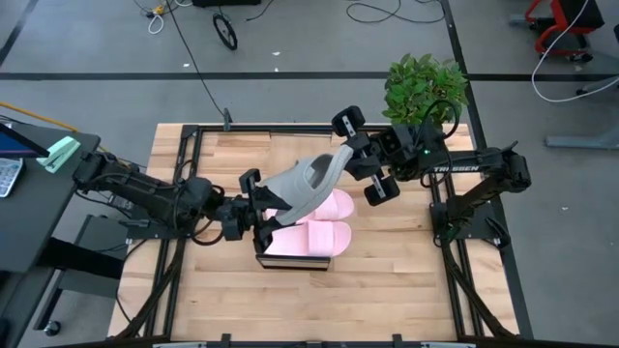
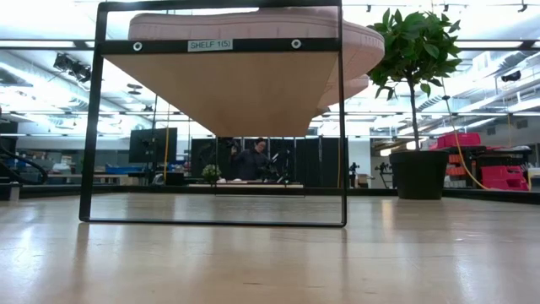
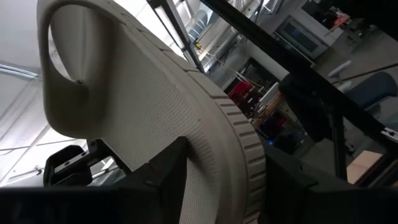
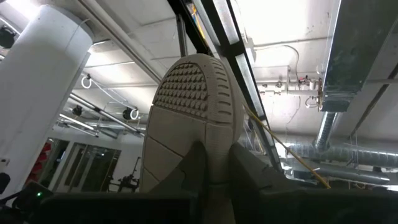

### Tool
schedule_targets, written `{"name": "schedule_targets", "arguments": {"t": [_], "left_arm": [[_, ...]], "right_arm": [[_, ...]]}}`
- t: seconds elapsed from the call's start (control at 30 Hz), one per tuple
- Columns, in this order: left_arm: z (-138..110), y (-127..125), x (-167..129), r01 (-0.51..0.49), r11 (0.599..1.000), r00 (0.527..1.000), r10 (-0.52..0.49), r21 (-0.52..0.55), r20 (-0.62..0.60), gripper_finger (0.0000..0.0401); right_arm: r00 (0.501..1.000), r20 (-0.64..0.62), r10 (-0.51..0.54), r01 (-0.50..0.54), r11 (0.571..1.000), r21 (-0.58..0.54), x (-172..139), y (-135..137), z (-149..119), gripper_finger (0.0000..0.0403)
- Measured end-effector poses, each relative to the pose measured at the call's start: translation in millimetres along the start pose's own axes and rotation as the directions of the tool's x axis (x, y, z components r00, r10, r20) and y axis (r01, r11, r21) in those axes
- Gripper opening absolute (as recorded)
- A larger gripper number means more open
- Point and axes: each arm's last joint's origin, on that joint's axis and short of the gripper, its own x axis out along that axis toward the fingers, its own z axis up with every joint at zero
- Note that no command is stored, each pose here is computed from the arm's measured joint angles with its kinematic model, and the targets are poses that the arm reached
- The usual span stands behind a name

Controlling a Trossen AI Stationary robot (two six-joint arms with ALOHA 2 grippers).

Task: Pick and place slides into the shelf
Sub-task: Put the gray slides on top of the shelf

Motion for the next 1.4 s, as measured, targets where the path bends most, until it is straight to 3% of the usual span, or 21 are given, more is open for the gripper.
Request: {"name": "schedule_targets", "arguments": {"t": [0.73, 1.1, 1.33, 1.4], "left_arm": [[-2.9, 1.1, 0.3, -0.001, 0.999, 1.000, 0.002, 0.042, -0.016, 0.0214], [-3.9, 1.9, 0.3, -0.006, 1.000, 1.000, 0.006, 0.031, -0.014, 0.0164], [-4.3, 2.9, 0.2, -0.039, 0.999, 0.998, 0.038, -0.008, -0.046, 0.0106], [-4.6, 3.0, 0.2, -0.043, 0.999, 0.998, 0.042, -0.009, -0.053, 0.0087]], "right_arm": [[0.998, 0.035, -0.050, 0.050, 0.999, 0.003, 1.7, 1.6, 1.3, 0.0046], [0.998, 0.002, -0.063, 0.063, 0.998, 0.011, 2.9, 2.5, -2.9, 0.0045], [0.998, -0.025, -0.065, 0.066, 0.997, 0.046, 3.0, 1.7, -5.0, 0.0046], [0.996, -0.050, -0.072, 0.075, 0.996, 0.054, 2.9, 1.1, -6.9, 0.0063]]}}
